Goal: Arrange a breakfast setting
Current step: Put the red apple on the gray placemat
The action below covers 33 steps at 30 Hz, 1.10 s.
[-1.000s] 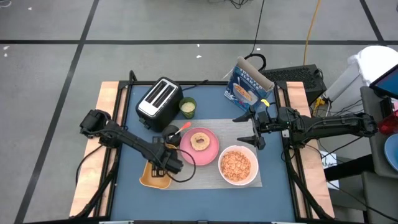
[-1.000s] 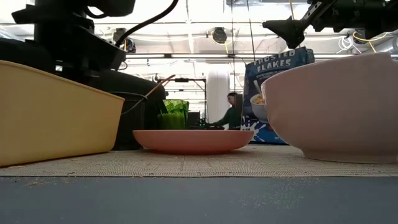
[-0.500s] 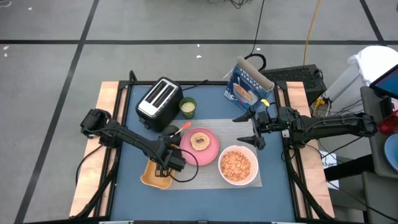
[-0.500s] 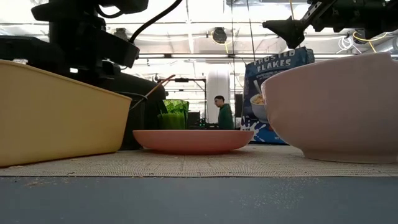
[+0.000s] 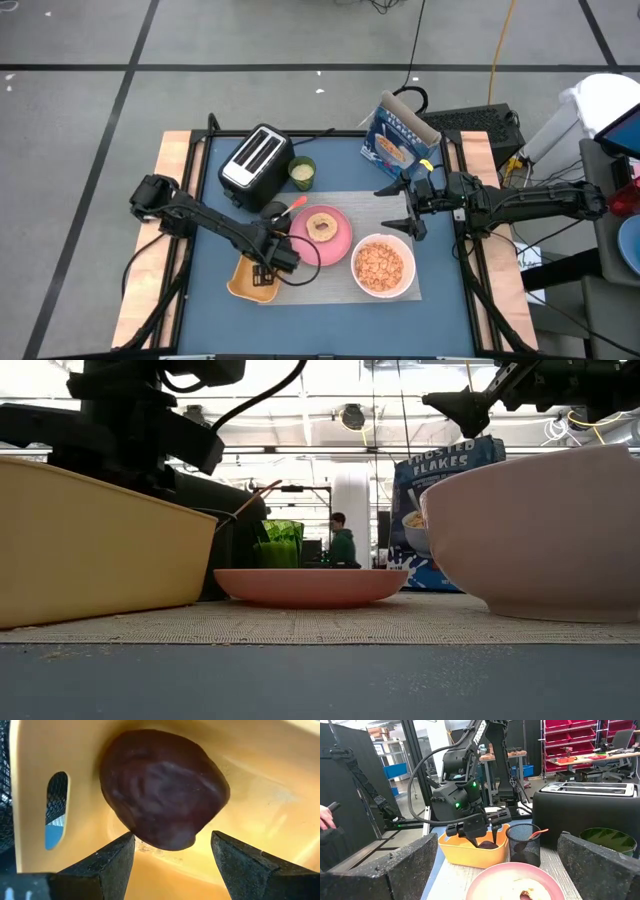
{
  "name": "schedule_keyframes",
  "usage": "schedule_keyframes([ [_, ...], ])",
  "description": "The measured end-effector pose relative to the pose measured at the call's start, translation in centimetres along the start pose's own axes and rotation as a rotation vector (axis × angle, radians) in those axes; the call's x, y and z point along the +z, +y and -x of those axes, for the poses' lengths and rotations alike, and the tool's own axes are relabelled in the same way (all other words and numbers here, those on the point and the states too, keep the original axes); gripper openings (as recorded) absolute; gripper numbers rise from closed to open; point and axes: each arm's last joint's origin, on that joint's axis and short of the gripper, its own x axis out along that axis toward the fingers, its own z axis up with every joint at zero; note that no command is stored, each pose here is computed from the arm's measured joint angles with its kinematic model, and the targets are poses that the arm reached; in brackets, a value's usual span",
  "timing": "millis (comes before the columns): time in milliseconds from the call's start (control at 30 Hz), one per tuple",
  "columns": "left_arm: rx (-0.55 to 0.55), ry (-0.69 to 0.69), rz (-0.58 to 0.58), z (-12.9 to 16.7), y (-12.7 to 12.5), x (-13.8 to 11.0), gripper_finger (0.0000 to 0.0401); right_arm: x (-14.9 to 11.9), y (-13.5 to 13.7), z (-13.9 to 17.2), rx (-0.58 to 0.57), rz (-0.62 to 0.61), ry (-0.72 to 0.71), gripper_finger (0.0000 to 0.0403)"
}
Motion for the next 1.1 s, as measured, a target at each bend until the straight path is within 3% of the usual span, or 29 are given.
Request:
schedule_keyframes([
  [433,-0.001,0.001,0.009,0.0,0.03,0.01,0.0269,-0.18,-0.03,0.0,-0.003,-0.004,0.018,0.0398],
  [800,-0.056,0.032,0.115,0.0,-0.07,-0.04,0.0271,-0.37,-0.06,0.01,-0.006,-0.008,0.037,0.0398],
  [1100,-0.067,0.042,0.196,0.01,-0.1,-0.05,0.0369,-0.35,-0.06,0.01,-0.006,-0.008,0.036,0.0398],
])
